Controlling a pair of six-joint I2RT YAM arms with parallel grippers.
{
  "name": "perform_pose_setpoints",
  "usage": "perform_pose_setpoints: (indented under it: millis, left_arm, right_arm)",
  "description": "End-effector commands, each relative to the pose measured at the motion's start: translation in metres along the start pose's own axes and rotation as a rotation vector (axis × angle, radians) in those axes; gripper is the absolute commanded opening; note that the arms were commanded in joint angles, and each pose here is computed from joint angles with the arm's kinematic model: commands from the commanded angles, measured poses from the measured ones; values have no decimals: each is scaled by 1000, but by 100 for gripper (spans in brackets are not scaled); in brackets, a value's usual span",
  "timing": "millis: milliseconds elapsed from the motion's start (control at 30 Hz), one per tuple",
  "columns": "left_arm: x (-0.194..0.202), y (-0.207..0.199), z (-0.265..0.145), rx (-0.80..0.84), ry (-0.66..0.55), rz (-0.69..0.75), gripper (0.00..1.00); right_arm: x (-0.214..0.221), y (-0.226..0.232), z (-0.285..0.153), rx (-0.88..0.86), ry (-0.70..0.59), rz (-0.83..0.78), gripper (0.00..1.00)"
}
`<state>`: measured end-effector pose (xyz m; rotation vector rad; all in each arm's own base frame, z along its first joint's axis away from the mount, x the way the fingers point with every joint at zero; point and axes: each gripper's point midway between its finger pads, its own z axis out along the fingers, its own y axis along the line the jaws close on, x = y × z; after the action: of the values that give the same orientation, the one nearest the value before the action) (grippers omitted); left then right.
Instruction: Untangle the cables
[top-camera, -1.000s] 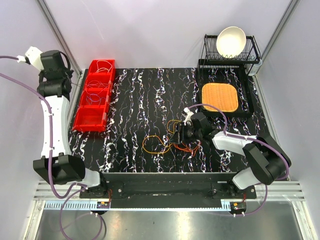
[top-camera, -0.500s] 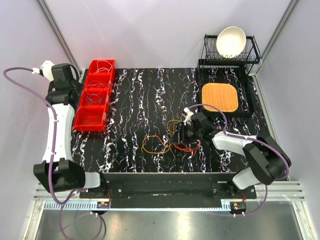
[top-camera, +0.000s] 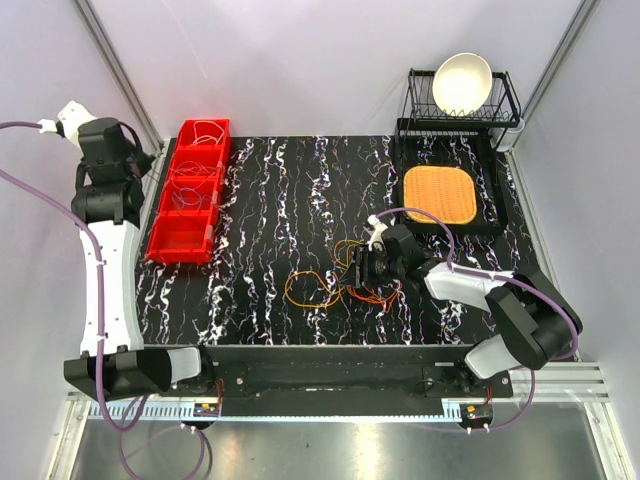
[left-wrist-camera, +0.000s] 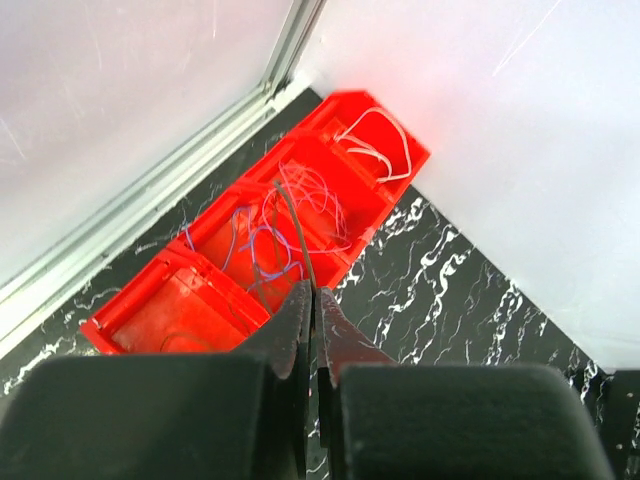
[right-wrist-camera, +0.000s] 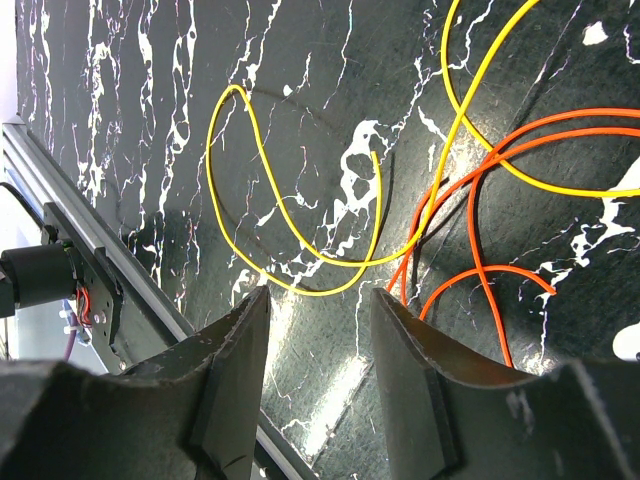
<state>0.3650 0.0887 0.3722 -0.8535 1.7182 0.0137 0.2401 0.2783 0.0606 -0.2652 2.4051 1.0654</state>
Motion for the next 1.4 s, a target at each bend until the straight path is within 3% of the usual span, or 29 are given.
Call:
perform_pose_setpoints:
  millis: [0,733,1033,1367]
  left_arm:
    - [-17,-4,-22,39,-47,13,0]
    - [21,62,-15,-192,-3,72,0]
    - [6,84,-31,-224,-33,76,0]
    - [31,87,-24,-182,48,101,0]
  right_arm:
    - [-20,10,0,-25,-45,-33,50]
    - [-18,9,2,-21,-34,-28,50]
    - [-19,8,4,-19,-28,-25,50]
    - [-19,8,5,-14,-24,-23,50]
